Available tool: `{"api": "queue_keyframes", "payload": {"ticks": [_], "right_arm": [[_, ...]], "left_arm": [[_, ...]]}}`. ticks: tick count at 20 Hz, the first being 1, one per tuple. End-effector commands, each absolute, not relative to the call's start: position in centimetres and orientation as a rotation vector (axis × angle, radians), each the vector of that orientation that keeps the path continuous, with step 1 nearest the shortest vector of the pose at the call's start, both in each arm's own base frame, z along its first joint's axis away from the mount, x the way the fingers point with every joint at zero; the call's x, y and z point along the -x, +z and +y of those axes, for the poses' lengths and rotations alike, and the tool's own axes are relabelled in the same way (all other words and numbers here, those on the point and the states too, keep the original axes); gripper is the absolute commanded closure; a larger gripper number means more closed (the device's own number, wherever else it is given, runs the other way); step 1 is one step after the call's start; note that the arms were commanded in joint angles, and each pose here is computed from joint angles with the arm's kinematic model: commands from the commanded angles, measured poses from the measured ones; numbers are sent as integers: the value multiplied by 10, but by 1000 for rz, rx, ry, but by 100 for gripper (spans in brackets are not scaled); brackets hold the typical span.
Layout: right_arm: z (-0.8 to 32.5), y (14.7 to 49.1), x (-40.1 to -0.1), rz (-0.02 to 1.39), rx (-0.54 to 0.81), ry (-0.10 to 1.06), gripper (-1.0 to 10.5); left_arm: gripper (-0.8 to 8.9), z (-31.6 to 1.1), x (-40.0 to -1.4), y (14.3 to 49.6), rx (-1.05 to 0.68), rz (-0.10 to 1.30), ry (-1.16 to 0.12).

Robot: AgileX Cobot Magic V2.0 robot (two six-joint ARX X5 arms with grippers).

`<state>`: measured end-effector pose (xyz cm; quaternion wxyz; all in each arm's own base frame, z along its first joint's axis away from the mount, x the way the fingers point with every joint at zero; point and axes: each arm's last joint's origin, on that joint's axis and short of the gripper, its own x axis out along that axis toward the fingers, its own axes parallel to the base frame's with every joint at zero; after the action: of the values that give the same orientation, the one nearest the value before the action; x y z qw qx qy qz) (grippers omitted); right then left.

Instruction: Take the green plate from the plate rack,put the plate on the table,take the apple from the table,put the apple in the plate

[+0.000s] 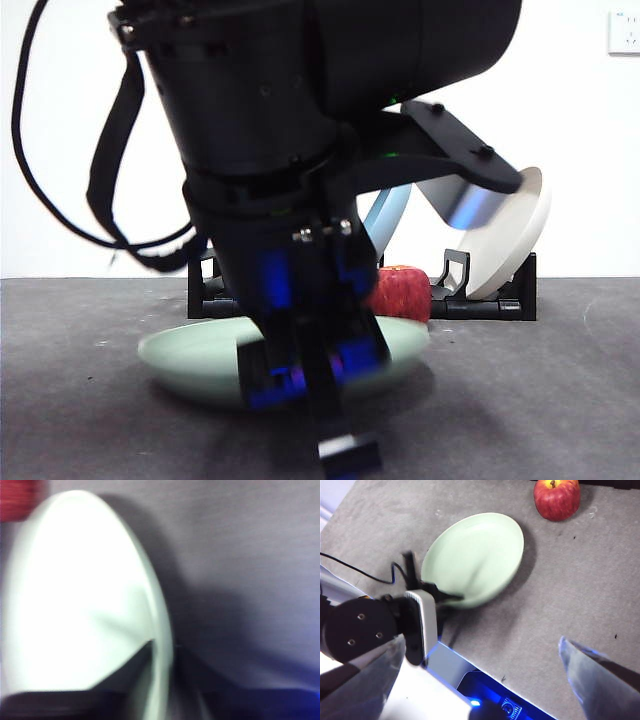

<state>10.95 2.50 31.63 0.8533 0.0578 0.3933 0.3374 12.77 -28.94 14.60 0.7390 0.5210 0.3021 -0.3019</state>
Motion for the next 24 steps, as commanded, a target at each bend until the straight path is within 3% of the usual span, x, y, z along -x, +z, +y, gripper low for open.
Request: {"api": "queue_keyframes", "payload": {"ticks": [1,4,8,12,17,24], "right_arm": [[25,318,-109,825,-129,713,290],[25,318,-109,826,-131,713,290],[25,318,-109,827,-131,713,290],[25,318,-109,824,-130,712,290],[27,318,-117,809,-126,718,289],[49,313,-166,756,-113,768,289]], "left_arm": [[517,-289,-126,140,-1132,685,-665],[516,-291,-127,144,-1126,679,-662],[489,-296,-127,174,-1084,665,-657],[489,-298,-126,228,-1024,703,-635],[499,-289,-120,300,-865,747,-723],[500,-251,-106,380,-790,747,-786]]}}
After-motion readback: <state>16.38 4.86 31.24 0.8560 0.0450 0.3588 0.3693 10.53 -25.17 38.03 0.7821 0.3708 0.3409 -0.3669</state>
